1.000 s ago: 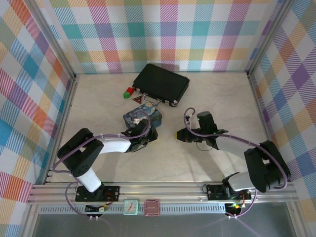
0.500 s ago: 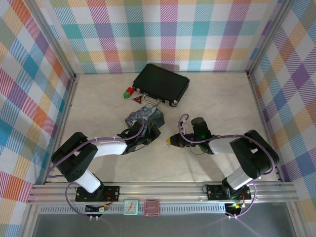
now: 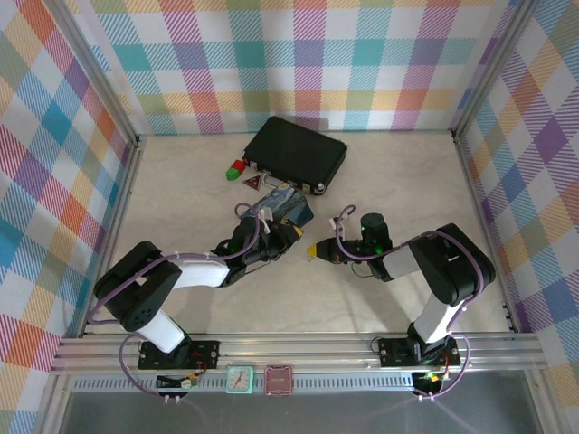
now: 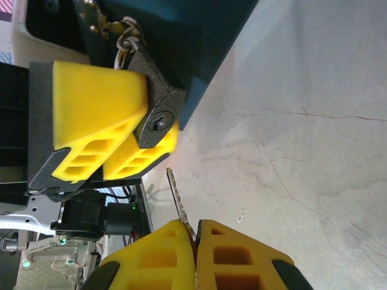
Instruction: Unlock the padlock with the key
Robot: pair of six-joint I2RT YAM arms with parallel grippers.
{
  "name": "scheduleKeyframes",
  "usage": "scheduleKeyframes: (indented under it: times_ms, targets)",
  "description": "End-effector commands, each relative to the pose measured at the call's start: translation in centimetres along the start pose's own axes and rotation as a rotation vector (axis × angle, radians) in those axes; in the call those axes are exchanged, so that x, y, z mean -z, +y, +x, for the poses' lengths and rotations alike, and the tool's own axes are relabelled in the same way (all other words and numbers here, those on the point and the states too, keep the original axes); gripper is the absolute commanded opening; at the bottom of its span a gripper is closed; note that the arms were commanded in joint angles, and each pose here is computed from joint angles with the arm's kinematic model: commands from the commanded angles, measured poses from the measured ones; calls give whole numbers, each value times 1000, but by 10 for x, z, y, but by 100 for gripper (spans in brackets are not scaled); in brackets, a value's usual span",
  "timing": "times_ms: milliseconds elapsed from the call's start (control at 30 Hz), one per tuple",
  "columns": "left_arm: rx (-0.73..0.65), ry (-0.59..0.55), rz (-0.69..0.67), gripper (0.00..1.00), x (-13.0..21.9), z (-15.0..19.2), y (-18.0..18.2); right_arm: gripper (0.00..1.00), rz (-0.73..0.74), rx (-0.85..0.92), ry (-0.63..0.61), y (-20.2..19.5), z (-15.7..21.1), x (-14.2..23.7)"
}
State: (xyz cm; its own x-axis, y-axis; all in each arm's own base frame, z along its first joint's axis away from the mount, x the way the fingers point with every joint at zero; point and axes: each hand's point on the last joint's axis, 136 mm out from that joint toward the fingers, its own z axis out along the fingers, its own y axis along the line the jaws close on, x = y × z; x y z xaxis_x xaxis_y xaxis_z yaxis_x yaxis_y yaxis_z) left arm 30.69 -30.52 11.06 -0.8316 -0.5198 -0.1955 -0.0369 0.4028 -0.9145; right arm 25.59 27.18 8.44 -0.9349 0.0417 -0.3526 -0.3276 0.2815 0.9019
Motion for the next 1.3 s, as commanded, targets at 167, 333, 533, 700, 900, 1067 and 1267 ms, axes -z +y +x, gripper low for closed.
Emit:
scheduleKeyframes:
  times_ms: [167,333,533,700,900,1067,1267]
  targets:
    - [17,-24,121,0,4,-7,-16,0,-72,35,-35,12,-9,8]
    - [-21,-20,99,0,8,-8,-22,0,-62,43,-58,11,-13,19]
    - [-38,-11,87,0,6,-8,-23,0,-49,56,-31,14,-18,15]
    - [-37,-14,93,0,6,-9,-25,0,-37,66,2,15,-15,7]
    - [-45,-14,90,0,7,-9,-26,0,-31,62,9,12,-15,4]
    - [-48,-14,97,0,8,-8,-27,0,-39,61,10,13,-14,1]
    - [-50,-16,89,0,9,-8,-28,0,-51,63,23,14,-16,-7]
